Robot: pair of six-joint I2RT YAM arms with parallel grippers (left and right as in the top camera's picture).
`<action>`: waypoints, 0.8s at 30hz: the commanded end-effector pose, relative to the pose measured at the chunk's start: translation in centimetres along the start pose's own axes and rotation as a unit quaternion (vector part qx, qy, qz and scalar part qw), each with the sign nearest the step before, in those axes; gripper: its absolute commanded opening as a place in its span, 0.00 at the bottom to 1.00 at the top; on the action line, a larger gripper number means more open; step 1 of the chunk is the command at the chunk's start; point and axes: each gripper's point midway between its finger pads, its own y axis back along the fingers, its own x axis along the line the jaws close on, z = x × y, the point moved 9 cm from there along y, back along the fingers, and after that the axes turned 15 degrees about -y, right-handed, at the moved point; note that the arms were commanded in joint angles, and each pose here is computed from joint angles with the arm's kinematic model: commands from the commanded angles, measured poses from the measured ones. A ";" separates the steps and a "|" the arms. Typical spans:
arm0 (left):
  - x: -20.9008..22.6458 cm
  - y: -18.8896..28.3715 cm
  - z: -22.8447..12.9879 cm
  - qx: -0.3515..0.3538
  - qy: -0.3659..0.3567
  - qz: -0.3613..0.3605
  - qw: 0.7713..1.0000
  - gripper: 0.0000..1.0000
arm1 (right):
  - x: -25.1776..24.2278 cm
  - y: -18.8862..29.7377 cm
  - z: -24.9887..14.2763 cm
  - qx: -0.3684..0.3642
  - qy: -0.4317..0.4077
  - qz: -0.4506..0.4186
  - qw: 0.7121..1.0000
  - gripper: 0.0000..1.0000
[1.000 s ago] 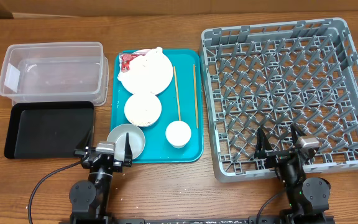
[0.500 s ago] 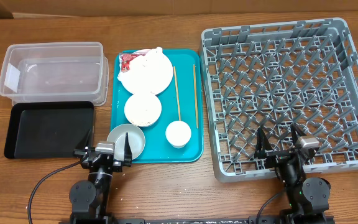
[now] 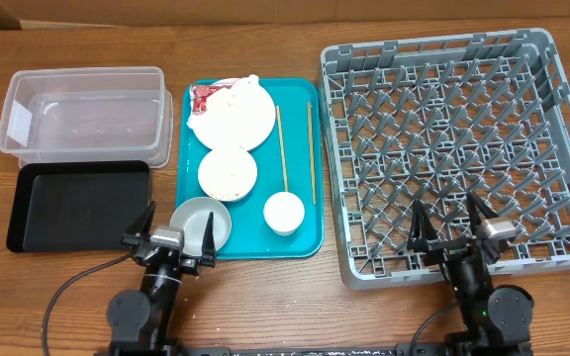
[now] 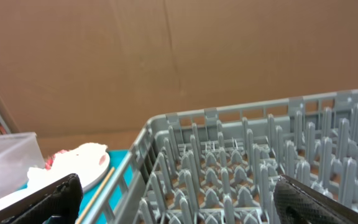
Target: Sort waste into correct bins and load items into the dishwasher
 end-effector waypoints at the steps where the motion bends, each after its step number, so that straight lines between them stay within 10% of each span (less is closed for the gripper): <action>1: 1.4 1.4 5.6 -0.071 0.005 0.006 0.997 1.00 | 2.1 1.0 4.0 -0.049 0.003 0.026 0.998 1.00; 24: 6.7 -11.9 19.9 0.233 0.052 -0.115 0.964 1.00 | 6.1 -2.8 13.7 0.115 -0.004 -0.081 0.990 1.00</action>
